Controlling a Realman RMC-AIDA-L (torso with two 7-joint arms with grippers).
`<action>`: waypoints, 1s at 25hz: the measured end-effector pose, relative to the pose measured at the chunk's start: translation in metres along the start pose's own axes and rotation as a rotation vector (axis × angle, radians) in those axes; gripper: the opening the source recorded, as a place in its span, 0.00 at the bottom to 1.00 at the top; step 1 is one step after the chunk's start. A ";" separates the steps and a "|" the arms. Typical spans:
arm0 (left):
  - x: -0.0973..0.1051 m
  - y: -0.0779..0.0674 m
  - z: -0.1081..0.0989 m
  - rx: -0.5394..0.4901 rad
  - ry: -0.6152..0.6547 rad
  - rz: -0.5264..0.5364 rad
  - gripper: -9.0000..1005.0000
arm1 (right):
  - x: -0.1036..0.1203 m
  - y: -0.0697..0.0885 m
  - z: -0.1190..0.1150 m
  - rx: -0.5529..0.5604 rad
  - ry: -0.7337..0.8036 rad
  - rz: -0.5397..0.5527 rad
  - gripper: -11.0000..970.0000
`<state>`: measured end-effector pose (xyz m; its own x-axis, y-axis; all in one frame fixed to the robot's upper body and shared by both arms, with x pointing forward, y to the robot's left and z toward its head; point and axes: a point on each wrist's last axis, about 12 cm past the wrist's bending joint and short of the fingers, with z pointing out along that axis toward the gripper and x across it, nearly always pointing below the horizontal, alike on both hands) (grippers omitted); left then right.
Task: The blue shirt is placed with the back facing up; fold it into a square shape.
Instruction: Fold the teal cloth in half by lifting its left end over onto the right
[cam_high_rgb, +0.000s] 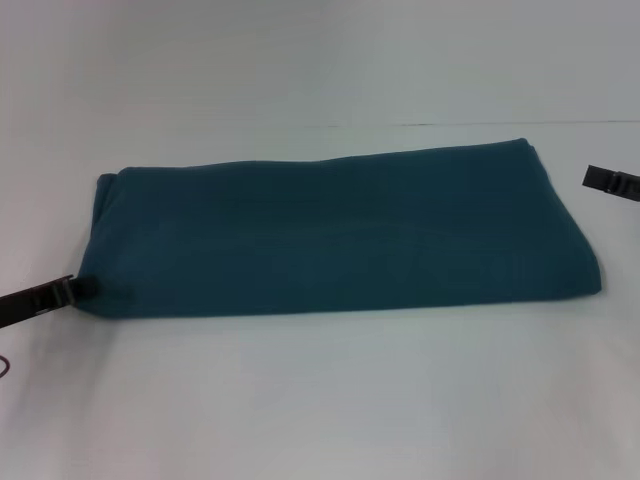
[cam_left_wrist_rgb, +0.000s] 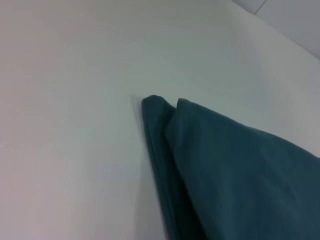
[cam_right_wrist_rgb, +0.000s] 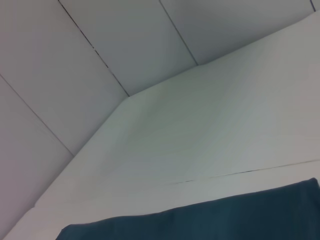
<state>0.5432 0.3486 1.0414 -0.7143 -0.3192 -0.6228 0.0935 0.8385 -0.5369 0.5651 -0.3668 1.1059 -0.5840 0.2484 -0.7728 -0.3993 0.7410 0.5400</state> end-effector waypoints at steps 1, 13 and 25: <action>0.000 0.001 -0.001 -0.005 -0.002 0.001 0.01 | 0.001 0.000 0.001 -0.002 0.000 0.002 0.85; -0.002 0.031 -0.039 -0.107 -0.067 -0.016 0.01 | 0.008 0.011 0.016 -0.037 -0.005 0.016 0.86; -0.006 0.068 -0.092 -0.260 -0.131 -0.037 0.01 | 0.013 0.024 0.039 -0.063 -0.006 0.013 0.85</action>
<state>0.4898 0.4477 1.0610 -0.6165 -0.3921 -0.6828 -0.1238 0.9047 -0.4077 0.5753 -0.3218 1.0963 -0.5852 0.2618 -0.7674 -0.4354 0.6970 0.5698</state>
